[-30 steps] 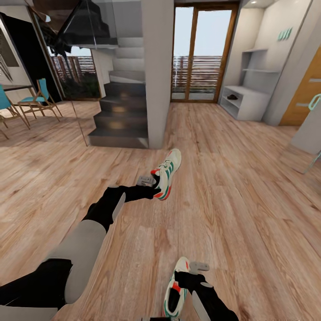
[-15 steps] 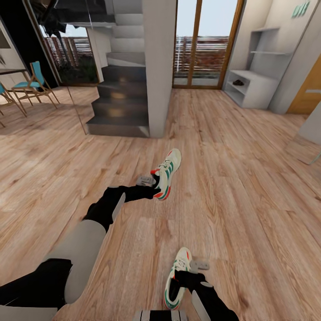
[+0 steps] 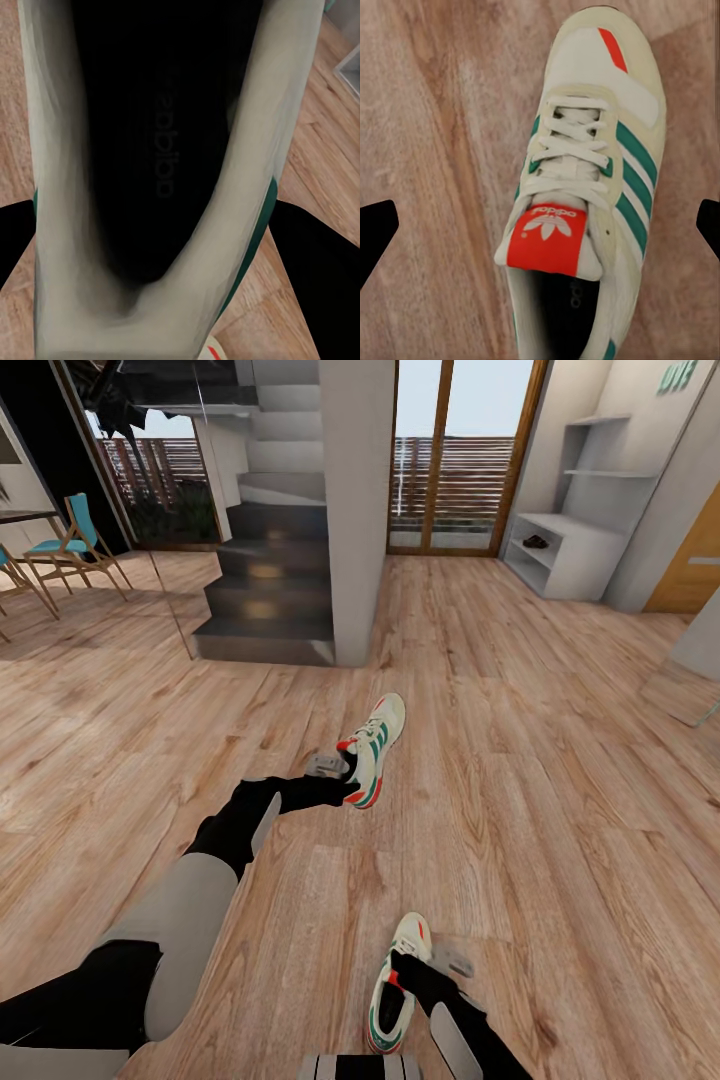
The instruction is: Pick up the two gym shoes and the two sandals from the corridor floor and place them onto the hallstand (shoe rack) in the corridor, making sure they are on the rack and not on the floor. Arrange them so the two gym shoes are next to each other and the two sandals are next to each other.
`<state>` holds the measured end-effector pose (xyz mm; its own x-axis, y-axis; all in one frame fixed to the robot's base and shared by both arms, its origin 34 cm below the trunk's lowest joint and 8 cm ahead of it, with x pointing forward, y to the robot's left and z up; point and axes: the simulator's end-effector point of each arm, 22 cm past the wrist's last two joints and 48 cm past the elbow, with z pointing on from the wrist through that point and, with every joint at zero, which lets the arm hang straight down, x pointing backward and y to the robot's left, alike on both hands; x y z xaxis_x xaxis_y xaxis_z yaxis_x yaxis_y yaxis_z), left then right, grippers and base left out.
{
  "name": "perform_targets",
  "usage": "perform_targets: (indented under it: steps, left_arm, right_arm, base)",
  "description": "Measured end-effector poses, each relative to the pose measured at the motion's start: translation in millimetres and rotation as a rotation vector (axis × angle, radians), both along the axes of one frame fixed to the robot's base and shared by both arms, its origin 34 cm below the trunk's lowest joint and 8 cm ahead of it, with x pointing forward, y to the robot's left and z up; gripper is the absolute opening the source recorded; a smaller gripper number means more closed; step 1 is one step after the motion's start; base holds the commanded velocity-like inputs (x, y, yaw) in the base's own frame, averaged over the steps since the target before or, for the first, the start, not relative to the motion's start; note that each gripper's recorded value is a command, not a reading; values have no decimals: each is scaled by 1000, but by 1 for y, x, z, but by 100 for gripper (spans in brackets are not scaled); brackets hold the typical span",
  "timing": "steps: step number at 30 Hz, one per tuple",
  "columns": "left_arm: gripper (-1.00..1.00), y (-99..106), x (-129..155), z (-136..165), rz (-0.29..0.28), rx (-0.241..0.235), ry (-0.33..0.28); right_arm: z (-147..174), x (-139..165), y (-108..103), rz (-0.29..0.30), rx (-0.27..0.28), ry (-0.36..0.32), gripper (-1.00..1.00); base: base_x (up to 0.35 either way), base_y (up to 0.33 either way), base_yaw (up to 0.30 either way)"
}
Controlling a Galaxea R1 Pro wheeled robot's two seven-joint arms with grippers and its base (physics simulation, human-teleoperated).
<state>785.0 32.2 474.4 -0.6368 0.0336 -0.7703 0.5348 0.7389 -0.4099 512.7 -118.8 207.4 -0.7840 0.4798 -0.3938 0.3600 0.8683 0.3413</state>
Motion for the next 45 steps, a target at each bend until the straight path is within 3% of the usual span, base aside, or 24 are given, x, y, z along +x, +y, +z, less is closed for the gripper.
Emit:
perform_targets:
  steps: [9,16,31,45]
  left_arm:
    - [-100,0,-1,-2,0,-1,6]
    - [-100,0,-2,-3,0,-1,9]
    - [-100,1,-2,-4,1,0,10]
    - [-100,1,-6,-49,-1,2,72]
  right_arm:
    - [-1,-1,-3,-25,-3,9,100]
    - [1,4,-10,-52,-21,-25,100]
    - [2,5,-11,-58,-24,-30,100]
    - [-26,-13,-11,-58,-25,30,100]
  base:
    - [0,0,0]
    - [0,0,0]
    - [0,0,0]
    - [0,0,27]
